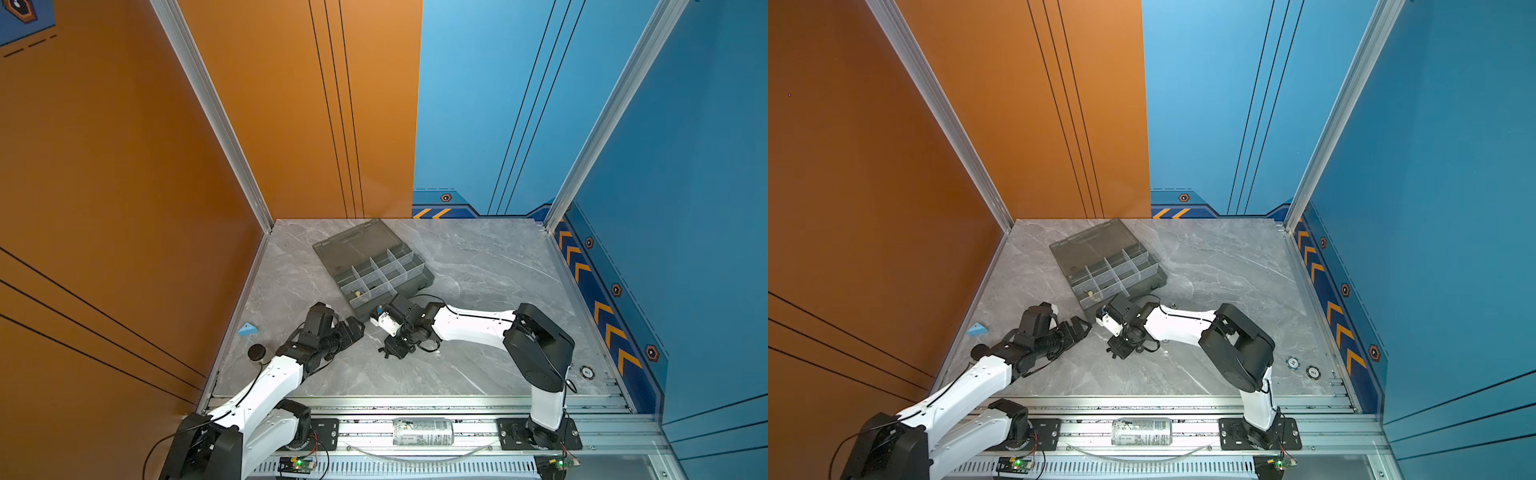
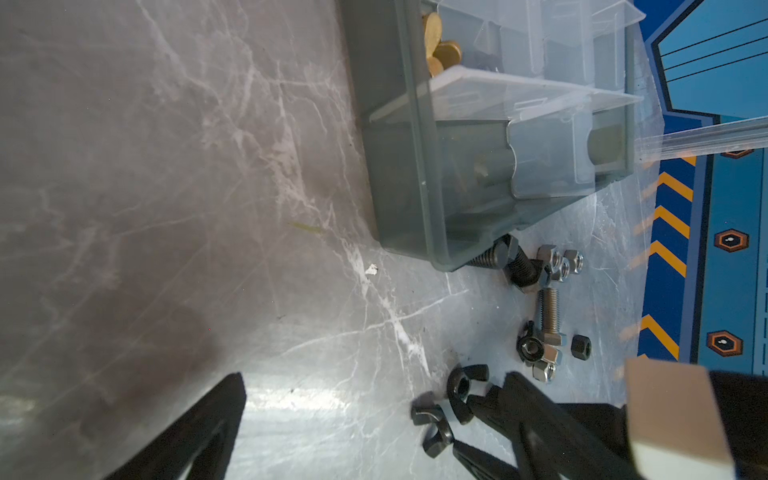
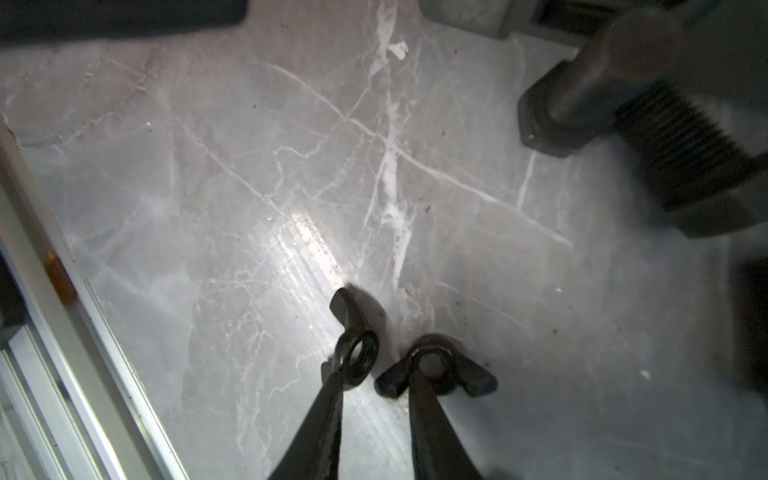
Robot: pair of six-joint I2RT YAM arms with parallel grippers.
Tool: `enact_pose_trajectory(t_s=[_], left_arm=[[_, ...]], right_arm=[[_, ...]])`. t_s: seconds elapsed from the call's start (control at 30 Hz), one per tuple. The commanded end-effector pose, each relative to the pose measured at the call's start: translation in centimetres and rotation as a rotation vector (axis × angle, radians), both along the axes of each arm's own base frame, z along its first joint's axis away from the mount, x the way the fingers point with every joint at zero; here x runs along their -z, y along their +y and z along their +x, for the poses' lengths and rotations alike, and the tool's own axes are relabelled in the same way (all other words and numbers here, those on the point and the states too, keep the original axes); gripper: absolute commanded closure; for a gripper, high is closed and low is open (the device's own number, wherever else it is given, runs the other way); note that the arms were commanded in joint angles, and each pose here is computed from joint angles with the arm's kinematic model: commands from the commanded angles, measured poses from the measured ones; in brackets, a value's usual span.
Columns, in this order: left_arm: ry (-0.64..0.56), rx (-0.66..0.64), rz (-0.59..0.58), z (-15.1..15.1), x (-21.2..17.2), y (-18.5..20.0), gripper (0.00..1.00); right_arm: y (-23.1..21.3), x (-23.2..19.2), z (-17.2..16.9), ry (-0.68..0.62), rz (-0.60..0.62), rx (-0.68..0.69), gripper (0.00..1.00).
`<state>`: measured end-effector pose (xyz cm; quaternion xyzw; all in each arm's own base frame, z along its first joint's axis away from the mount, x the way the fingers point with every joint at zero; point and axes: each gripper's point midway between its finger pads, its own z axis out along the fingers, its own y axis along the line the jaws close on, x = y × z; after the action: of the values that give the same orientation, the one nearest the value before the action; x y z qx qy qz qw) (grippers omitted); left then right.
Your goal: Sort the screws and nuts into containers
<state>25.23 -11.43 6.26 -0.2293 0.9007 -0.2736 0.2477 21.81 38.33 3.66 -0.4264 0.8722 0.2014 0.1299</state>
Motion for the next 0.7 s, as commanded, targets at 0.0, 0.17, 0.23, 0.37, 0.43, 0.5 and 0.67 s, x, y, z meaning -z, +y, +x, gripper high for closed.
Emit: enact_pose_trajectory(t_s=[0.0, 0.17, 0.23, 0.37, 0.43, 0.5, 0.67], left_arm=[[0.009, 0.011, -0.002, -0.3, 0.2, -0.1, 0.02], [0.009, 0.014, -0.004, -0.3, 0.2, -0.2, 0.02], [0.008, 0.013, -0.004, -0.3, 0.2, -0.2, 0.02], [0.009, 0.012, -0.002, -0.3, 0.3, -0.1, 0.02], [0.009, 0.014, -0.004, -0.4, 0.3, -0.2, 0.02], [0.009, 0.012, -0.005, -0.4, 0.4, -0.2, 0.02], [0.009, 0.01, -0.006, -0.4, 0.4, -0.1, 0.02]], right_arm=[[0.7, 0.2, -0.4, 0.011, 0.0, -0.008, 0.67], [0.6, -0.7, 0.0, -0.021, -0.002, -0.004, 0.64], [0.6, -1.2, 0.1, -0.036, 0.0, -0.006, 0.63], [0.7, -1.7, 0.2, -0.048, 0.001, -0.007, 0.62], [0.9, -2.0, 0.0, -0.052, 0.004, -0.008, 0.61], [1.3, -2.2, -0.2, -0.055, 0.009, -0.011, 0.61], [1.9, -1.7, -0.5, -0.057, -0.009, -0.014, 0.6]])
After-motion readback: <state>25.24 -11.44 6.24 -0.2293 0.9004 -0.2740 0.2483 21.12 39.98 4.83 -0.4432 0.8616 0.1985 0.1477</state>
